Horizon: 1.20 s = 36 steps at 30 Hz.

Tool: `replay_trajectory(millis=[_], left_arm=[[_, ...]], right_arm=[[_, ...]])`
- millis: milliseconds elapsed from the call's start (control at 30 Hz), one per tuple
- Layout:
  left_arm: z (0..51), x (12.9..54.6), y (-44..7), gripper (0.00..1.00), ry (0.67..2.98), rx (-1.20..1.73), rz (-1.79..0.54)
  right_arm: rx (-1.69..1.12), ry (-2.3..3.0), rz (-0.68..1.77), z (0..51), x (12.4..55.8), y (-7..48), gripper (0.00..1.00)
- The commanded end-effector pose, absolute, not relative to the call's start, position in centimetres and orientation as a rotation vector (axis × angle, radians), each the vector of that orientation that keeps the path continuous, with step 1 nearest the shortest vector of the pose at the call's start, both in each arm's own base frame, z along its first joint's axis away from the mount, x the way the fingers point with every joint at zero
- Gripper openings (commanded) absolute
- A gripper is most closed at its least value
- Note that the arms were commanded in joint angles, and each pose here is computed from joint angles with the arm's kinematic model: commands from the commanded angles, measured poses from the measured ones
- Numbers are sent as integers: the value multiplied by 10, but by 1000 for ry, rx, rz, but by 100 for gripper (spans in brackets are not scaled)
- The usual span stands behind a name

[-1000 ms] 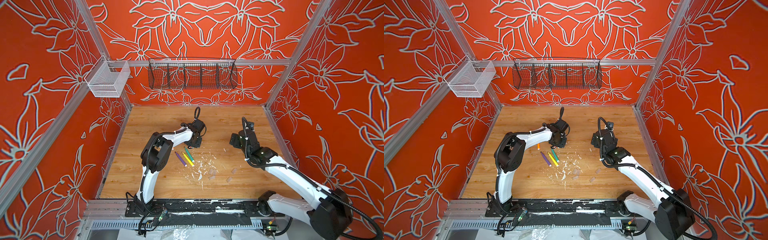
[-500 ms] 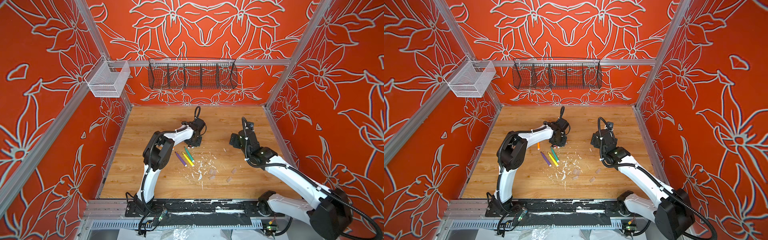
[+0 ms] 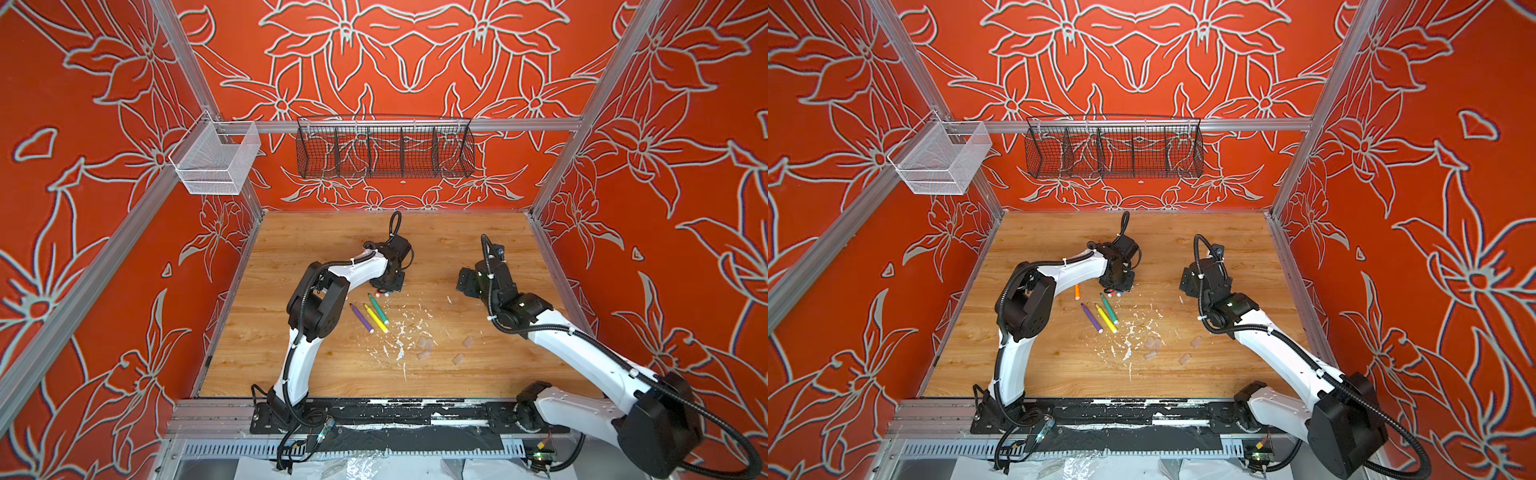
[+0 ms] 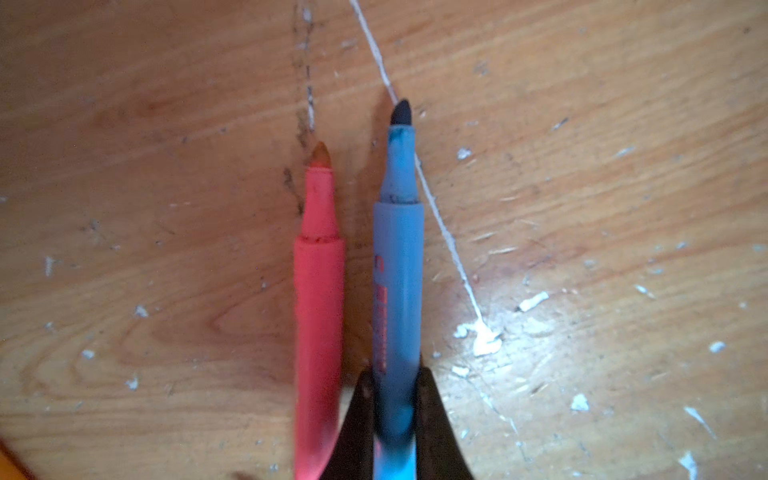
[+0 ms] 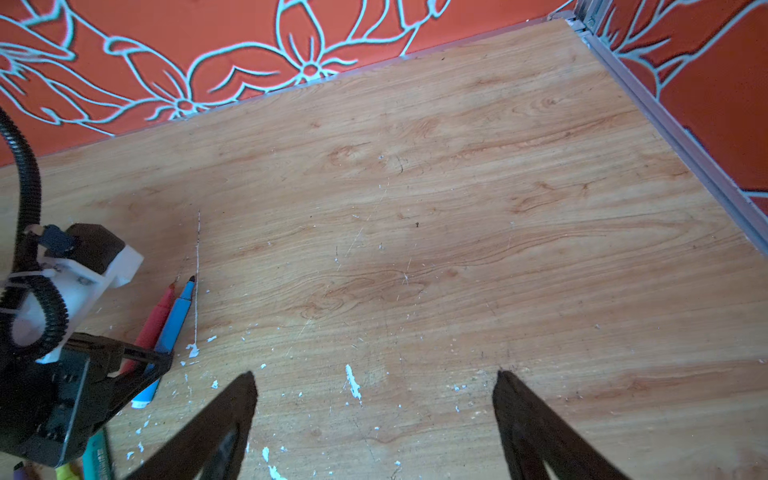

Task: Insert the pens into the pen caps
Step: 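Lift the blue marker upright with the left gripper while the right gripper approaches it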

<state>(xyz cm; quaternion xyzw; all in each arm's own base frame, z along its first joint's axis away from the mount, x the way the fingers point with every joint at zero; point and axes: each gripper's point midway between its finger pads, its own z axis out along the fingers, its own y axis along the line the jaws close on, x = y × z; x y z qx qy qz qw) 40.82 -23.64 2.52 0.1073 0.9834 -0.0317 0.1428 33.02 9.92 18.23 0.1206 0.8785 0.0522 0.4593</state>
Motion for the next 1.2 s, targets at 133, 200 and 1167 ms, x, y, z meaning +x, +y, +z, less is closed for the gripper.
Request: replay_trajectory(millis=[133,200,1167], left_arm=[[85,385,-248,0,2616,343,-324],[102,378,-251,0,2538,367,-361],[179,306,-298,0,2113,655,-683]], right_arm=[[233,2158,401,182,331,136,89],[196,2153,494,184,330,150,88],[-158,1986,1092,207,301,258,73]])
